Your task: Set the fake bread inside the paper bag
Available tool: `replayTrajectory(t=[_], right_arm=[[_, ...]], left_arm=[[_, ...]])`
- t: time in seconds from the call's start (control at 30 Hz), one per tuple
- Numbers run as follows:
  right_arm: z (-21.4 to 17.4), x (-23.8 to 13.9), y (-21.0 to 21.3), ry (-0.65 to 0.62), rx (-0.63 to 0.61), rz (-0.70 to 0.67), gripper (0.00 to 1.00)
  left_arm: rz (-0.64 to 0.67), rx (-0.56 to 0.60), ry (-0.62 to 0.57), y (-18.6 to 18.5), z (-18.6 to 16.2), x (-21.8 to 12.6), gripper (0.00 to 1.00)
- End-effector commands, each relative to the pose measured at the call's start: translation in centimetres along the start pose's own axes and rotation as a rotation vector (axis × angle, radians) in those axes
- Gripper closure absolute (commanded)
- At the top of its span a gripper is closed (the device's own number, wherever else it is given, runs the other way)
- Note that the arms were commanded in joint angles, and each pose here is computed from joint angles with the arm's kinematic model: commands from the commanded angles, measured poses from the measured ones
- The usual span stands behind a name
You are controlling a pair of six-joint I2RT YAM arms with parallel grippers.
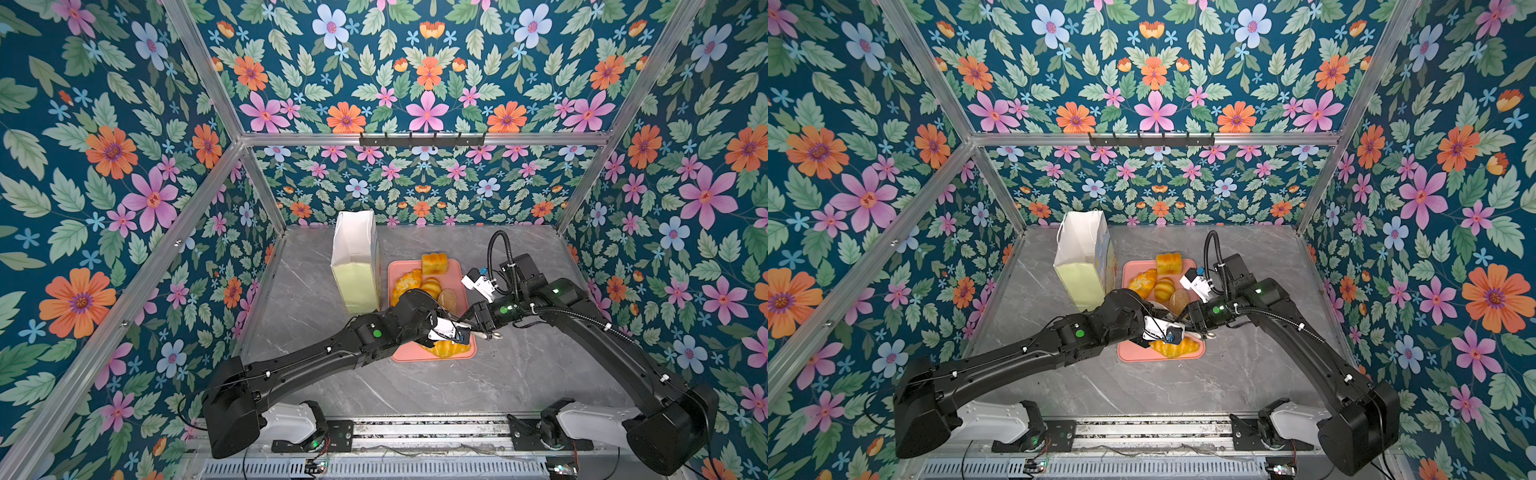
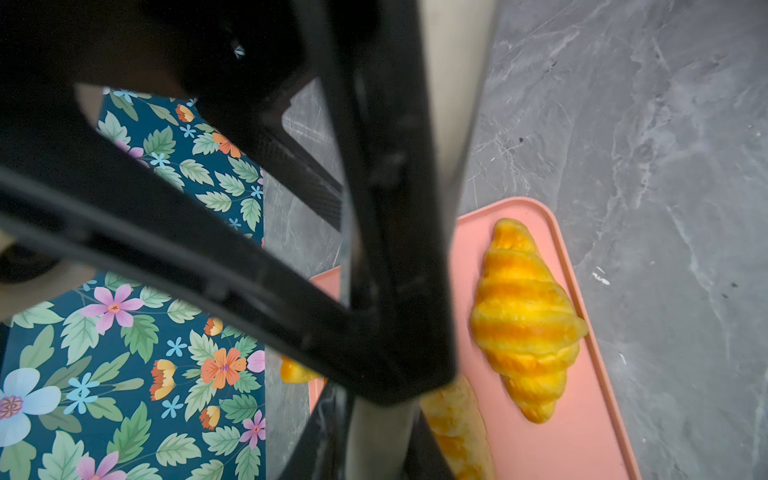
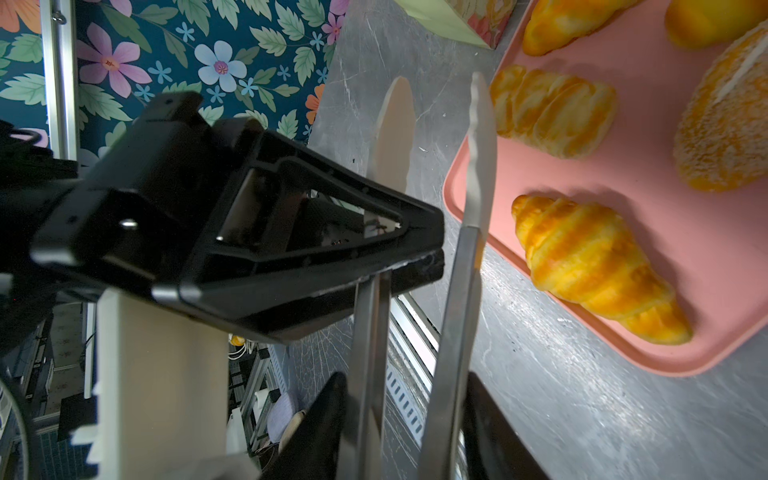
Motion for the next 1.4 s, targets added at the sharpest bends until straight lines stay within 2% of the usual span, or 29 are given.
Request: replayTrajectory(t=[0.0,0.73,0.97,1.37], right_arm=[[-0.1,-0.2,1.5,-0.008,-0.041,0.077,0.55],[-0.5,-0.2,1.2,0.0,-0.056,0.061,0.52],[-0.5,-0.1,1.3,-0.003,-0.06,0.072,0.51],[-0.8,0.7,0.7,0.014,-0.035,0.084,0.6]], left_arm=[[0.068,-0.046,0.027,1.2,-0.4,0.1,0.8],[0.086,-0.054,0.081,1.4,-1.8,0.6,0.84],[0.077,-0.075,0.062,1.5,-1.5,0.3,0.85],[0.063,-0.122,0.037,2.0,-0.4,0.7,0.84]])
Point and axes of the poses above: each gripper's point midway between its finger pads, its own x axis out along the fingers, its own y axis along the line the jaws close on, z = x × y, the point moved 2 cm from there along -x, back along the fingers, and after that the axes turned 15 degrees about -x, right-handed, at the moved point
